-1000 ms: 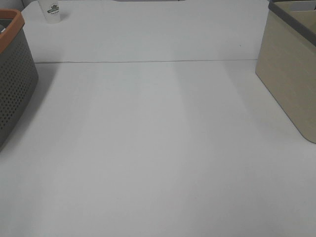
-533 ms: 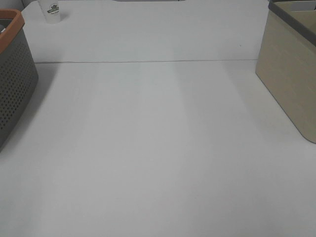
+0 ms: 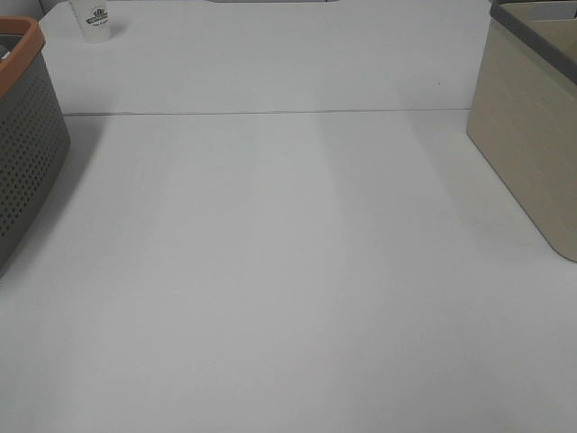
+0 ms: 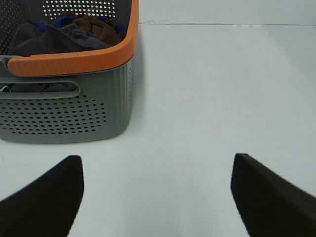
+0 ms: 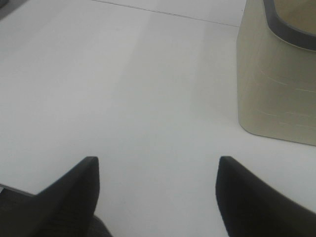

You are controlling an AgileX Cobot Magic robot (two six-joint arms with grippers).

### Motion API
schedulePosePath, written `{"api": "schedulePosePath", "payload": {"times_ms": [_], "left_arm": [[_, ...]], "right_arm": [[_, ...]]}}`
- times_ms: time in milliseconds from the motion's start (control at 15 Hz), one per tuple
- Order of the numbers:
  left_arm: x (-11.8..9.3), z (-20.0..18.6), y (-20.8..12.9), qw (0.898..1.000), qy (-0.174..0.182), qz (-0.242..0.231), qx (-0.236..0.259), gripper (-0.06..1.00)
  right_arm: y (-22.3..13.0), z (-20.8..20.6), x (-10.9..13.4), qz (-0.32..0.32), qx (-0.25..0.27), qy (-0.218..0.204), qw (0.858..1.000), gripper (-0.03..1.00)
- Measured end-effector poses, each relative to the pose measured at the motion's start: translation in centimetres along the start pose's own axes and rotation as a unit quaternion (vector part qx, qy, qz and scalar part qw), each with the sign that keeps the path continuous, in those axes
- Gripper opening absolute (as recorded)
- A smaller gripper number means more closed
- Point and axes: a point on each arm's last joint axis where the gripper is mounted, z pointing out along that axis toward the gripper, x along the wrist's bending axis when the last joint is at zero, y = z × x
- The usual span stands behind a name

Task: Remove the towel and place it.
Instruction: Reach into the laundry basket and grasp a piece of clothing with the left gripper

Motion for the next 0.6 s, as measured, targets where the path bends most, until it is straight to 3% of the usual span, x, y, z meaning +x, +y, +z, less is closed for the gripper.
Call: {"api": "schedulePosePath", "payload": {"times_ms": [267, 600], "left_arm": [[0.0, -0.3, 0.2, 1.0, 0.003, -0.022, -0.006, 0.76], [1.4, -0.2, 3.1, 0.994, 0.087, -0.071, -0.008, 0.75]], "right_arm": [[0.0, 0.0, 0.0, 0.0, 0.0, 0.0, 1.0, 0.67], [0.0, 0.0, 0.0, 0.0, 0.0, 0.0, 1.0, 0.67]]}}
